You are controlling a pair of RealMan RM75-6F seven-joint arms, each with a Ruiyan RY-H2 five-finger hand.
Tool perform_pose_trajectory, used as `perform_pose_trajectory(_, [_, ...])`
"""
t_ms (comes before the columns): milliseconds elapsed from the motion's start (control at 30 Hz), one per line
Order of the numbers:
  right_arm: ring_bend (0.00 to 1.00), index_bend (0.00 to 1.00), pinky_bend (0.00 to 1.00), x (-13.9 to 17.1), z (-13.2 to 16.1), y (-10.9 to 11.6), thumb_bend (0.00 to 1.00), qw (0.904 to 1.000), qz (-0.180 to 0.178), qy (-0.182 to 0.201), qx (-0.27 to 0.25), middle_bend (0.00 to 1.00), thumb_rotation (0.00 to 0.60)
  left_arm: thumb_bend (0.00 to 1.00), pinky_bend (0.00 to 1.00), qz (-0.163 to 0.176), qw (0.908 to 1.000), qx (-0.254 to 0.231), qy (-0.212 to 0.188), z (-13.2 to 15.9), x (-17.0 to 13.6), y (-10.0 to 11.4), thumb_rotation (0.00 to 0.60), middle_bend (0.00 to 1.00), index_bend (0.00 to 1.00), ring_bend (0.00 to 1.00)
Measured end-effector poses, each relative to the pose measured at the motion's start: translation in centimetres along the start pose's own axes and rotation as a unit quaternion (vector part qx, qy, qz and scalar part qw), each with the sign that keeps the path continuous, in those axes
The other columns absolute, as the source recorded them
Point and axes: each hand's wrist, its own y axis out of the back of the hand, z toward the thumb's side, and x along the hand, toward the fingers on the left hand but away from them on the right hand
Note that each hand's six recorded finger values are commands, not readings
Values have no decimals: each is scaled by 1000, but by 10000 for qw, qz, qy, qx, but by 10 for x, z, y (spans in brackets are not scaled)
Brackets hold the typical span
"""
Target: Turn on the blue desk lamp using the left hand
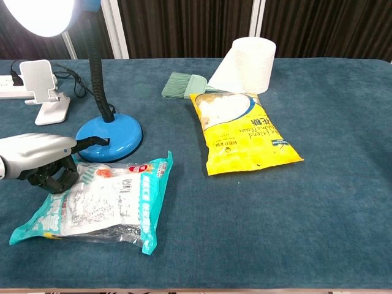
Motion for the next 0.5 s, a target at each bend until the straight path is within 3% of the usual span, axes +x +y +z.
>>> perform_pose_trajectory(133, [95, 130, 0, 0, 1, -1, 224, 10000, 5, 1, -10, 59, 600, 532, 810, 193, 9998, -20, 13, 0, -3, 8, 600, 653, 357, 772])
perform_pose_trajectory(233, [95, 131, 0, 0, 0, 0, 224, 10000, -2, -15, -10, 59, 600, 511, 774, 523, 9986, -53, -42, 3, -6, 20, 600, 603, 345, 720])
perform_pose_trajectory(367, [95, 133, 0, 0, 0, -1, 225, 10000, 15, -19, -10, 59, 600, 461, 666, 1157, 9931, -83, -185, 8, -16, 42, 600, 499, 298, 564])
perform_pose_trajectory(500, [95, 133, 0, 0, 0, -1, 224, 10000, 14, -11, 0, 59, 600, 357, 467, 1949, 9804, -84, -268, 6, -36, 66, 600, 371, 238, 330])
